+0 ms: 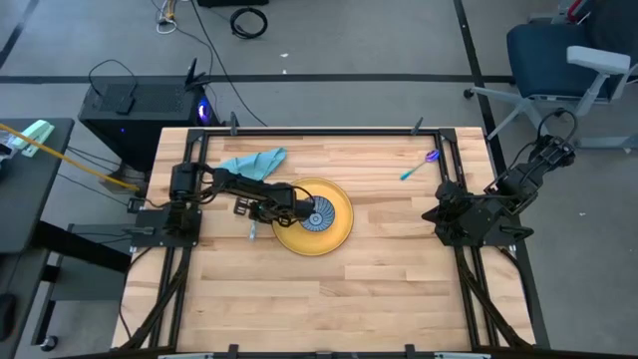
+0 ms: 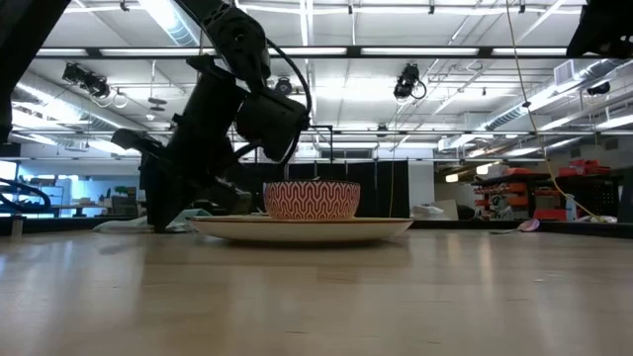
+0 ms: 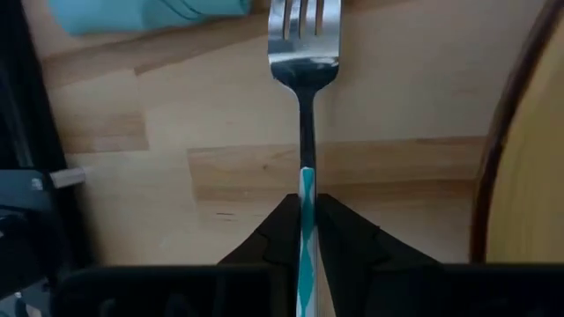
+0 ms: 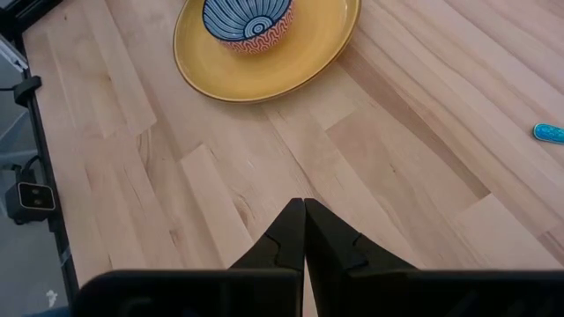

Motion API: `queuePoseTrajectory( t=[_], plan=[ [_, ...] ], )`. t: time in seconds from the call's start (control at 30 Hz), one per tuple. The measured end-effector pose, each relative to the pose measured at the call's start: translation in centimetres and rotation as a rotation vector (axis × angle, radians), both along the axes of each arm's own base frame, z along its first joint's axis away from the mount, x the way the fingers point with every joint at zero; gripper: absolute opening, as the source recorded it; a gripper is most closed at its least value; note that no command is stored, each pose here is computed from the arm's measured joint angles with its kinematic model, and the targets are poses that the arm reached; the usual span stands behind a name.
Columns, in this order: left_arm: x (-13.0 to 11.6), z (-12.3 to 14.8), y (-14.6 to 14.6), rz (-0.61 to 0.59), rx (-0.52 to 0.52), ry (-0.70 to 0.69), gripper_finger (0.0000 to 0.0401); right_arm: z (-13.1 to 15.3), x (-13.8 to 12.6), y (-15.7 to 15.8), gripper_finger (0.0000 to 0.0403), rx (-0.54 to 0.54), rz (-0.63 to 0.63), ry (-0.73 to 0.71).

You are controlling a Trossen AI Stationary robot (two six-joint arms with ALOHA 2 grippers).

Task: Set table place
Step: Put the blue fork to the left of the yellow plate

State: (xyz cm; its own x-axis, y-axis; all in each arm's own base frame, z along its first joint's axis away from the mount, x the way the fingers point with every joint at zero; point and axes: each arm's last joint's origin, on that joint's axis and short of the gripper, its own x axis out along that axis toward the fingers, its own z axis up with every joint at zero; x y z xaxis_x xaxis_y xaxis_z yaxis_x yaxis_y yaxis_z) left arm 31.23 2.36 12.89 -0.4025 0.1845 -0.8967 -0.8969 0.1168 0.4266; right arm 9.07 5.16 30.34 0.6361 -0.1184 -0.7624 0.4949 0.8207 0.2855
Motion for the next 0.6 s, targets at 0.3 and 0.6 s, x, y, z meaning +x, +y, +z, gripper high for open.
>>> queuePoseTrajectory(
  t=[0.3, 0.6],
  plan=[
    [-0.7, 3.7, 0.1, -0.026, 0.072, -0.107, 0.0056, 0.0, 0.0, 0.0, 0.0012, -0.003, 0.003, 0.001],
    [-1.1, 5.5, 0.0, -0.018, 0.027, -0.176, 0.0035, 0.0, 0.0, 0.0, 0.0012, -0.005, 0.005, 0.001]
  ],
)
